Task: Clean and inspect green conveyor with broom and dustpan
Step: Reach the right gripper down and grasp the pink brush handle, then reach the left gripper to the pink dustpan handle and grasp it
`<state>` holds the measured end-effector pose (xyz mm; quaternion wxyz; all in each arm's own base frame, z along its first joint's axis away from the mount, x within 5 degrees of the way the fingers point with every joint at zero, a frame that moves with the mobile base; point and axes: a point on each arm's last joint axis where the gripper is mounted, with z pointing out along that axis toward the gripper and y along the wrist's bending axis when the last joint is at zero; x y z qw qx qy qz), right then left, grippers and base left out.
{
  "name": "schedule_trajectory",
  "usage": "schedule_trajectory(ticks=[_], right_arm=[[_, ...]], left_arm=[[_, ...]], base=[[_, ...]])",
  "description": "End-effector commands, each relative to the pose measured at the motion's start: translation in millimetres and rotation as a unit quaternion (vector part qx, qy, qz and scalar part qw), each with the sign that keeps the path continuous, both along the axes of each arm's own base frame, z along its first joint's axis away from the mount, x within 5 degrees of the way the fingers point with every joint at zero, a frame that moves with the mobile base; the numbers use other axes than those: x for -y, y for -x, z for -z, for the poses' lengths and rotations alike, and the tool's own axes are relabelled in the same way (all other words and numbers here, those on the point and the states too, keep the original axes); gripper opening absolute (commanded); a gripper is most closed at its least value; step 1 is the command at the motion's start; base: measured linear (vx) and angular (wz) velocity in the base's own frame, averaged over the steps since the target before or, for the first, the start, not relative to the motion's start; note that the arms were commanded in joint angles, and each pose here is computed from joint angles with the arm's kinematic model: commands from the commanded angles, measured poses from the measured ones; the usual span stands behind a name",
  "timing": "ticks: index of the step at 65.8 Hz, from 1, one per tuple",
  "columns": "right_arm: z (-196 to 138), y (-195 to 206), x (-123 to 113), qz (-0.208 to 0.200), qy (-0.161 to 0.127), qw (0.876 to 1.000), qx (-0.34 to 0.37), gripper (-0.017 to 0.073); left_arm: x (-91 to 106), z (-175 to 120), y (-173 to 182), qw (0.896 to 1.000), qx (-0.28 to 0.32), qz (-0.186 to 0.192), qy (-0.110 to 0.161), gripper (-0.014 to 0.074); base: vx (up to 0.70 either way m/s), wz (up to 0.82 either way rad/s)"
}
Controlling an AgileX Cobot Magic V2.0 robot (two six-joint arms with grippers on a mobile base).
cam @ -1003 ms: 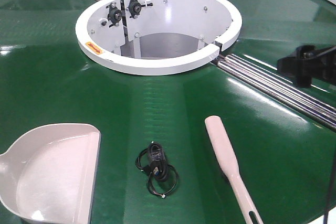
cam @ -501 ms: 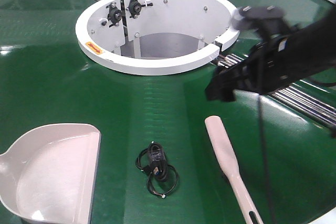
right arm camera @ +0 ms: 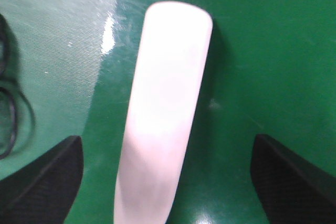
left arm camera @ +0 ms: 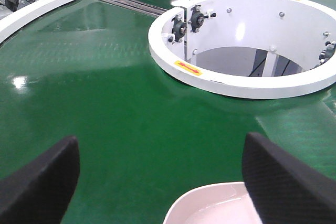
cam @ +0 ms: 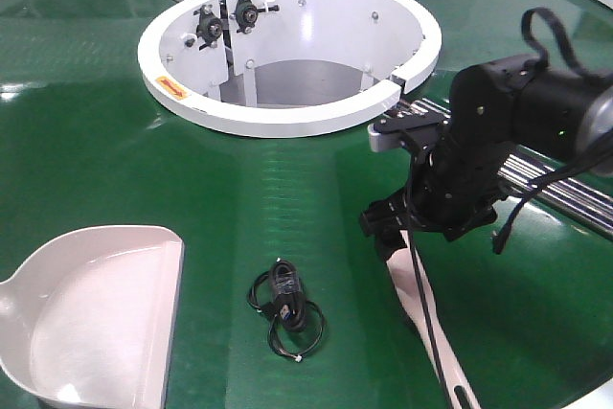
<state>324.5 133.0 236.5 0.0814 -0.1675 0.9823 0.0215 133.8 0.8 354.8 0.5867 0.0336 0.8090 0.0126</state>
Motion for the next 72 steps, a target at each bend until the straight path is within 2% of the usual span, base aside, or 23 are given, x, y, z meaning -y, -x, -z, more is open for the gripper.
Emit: schedule_trajectory(ticks=[1, 21, 30, 37, 42, 54, 72], right_arm=[[-12.7, -5.6, -1.8, -0.004, -0.009, 0.999, 0.034, 0.0597], [12.2, -17.5, -8.4, 0.000, -0.016, 1.000, 0.025, 0.0592], [19.3, -20.1, -9.9, 0.001, -0.017, 1.000, 0.021, 0.0551], [22.9, -21.6, -10.5, 0.003, -0.017, 1.000, 0.019, 0.0463], [23.2, -22.1, -10.7, 0.003, -0.018, 1.000, 0.021, 0.0352], [21.9, -22.2, -11.1, 0.008, -0.022, 0.999, 0.024, -0.0007], [-9.6, -9.7, -5.0, 0.023, -0.052, 0.998, 0.032, -0.0010]], left_arm=[[0.6, -17.8, -1.7, 0.999, 0.054, -0.001, 0.007, 0.0584], [0.6, -17.8, -1.7, 0.999, 0.054, -0.001, 0.007, 0.0584], [0.6, -17.8, -1.7, 0.999, 0.054, -0.001, 0.007, 0.0584], [0.6, -17.8, -1.7, 0.999, 0.054, -0.001, 0.007, 0.0584], [0.6, -17.8, -1.7, 0.999, 0.054, -0.001, 0.007, 0.0584], [0.6, -17.8, -1.7, 0.999, 0.054, -0.001, 0.007, 0.0584], [0.6, -17.8, -1.7, 0.999, 0.054, -0.001, 0.007, 0.0584]], base=[[0.00, 0.00], [0.00, 0.00], [0.00, 0.00], [0.00, 0.00], [0.00, 0.00], [0.00, 0.00], [0.00, 0.00]])
